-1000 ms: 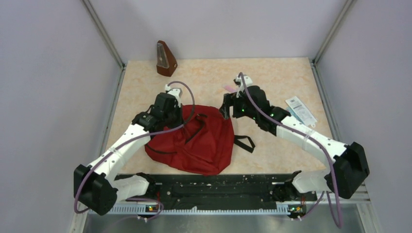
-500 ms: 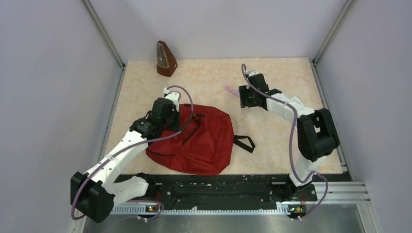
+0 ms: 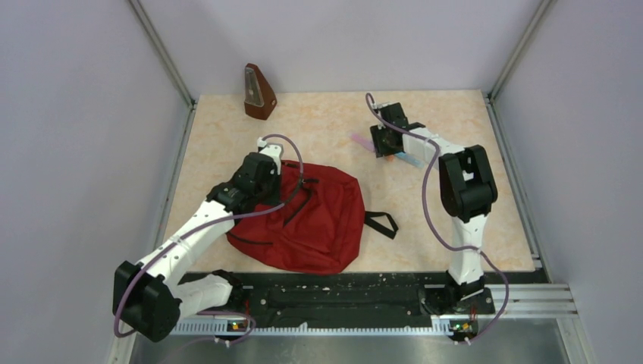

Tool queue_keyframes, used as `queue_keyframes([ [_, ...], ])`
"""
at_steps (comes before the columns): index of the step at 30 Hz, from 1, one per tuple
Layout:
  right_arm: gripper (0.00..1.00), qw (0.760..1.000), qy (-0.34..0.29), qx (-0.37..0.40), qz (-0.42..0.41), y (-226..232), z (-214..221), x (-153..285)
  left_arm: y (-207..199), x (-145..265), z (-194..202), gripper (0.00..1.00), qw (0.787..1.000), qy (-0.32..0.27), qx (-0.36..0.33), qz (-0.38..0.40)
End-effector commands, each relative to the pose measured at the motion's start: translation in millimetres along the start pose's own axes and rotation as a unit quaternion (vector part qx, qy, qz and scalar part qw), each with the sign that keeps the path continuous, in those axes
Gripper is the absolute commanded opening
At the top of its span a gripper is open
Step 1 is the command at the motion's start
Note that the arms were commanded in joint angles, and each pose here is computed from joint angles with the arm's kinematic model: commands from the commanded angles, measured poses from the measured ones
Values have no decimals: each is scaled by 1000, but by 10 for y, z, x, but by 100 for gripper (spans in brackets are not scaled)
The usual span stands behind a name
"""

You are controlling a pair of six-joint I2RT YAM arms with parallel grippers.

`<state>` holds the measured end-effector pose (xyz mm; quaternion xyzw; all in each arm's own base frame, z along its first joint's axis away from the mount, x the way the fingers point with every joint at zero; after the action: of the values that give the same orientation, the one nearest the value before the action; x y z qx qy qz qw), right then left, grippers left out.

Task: Pack the student bag
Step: Pick up the stationery from the center of the board.

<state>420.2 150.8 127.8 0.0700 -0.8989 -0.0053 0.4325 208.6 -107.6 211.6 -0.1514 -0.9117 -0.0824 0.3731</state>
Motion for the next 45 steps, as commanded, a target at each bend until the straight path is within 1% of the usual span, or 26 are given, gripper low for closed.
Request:
queue_keyframes([
  [1,45,1000,-7,1,18,-141,-114,12,25,4,-144,0,1000,-25,-3,-11],
  [4,44,1000,1,0,5,-162,-83,-26,7,-13,-147,0,1000,-21,-2,-1],
  [8,38,1000,19,5,3,-167,-21,-98,1,-16,-145,0,1000,-19,-2,2],
  [14,34,999,28,1,-26,-123,17,-161,1,7,-144,0,1000,-24,-1,4],
  [15,30,999,32,0,-36,-104,26,-174,-1,10,-145,0,1000,-24,-1,5],
  [16,24,999,35,-3,-37,-100,25,-182,0,10,-145,0,1000,-24,0,5],
  [18,10,999,38,-12,-28,-103,24,-161,-7,12,-143,0,1000,-24,0,8],
  [19,4,999,42,-17,-16,-118,39,-125,-9,15,-146,0,1000,-25,1,9],
  [20,0,999,39,-25,-2,-142,33,-61,-4,14,-145,0,1000,-25,2,8],
  [23,0,999,10,-52,11,-159,-22,309,1,29,-151,0,1000,-27,4,3],
  [25,0,997,-17,-76,-6,-141,-28,599,3,35,-151,0,1000,-28,6,3],
  [28,0,991,-57,-92,-81,21,17,1048,-5,46,-161,0,999,-30,9,11],
  [29,0,988,-61,-92,-105,103,62,1140,-8,47,-163,0,999,-30,10,14],
  [33,0,973,-102,-79,-189,536,197,1559,-24,55,-175,0,999,-33,12,29],
  [35,0,958,-125,-81,-245,785,263,1712,-26,66,-181,0,999,-35,14,32],
  [37,0,938,-157,-99,-293,1014,297,1826,-25,78,-181,0,999,-38,14,33],
  [40,0,912,-179,-116,-349,1344,376,1910,-19,97,-183,0,998,-42,15,32],
  [45,0,893,-180,-94,-401,1869,496,1885,-13,112,-182,0,998,-47,16,31],
])
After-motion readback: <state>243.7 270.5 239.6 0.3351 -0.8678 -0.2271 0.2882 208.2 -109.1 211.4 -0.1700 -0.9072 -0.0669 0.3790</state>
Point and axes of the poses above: each gripper's point midway between its finger pads, its own x axis back along the fingers, its own y axis along the line the jaws close on, z = x × y, the point moved 10 cm from there along x, back along the fingers, and after that the axes turned 10 degrees about -x, right-handed, at the moved point
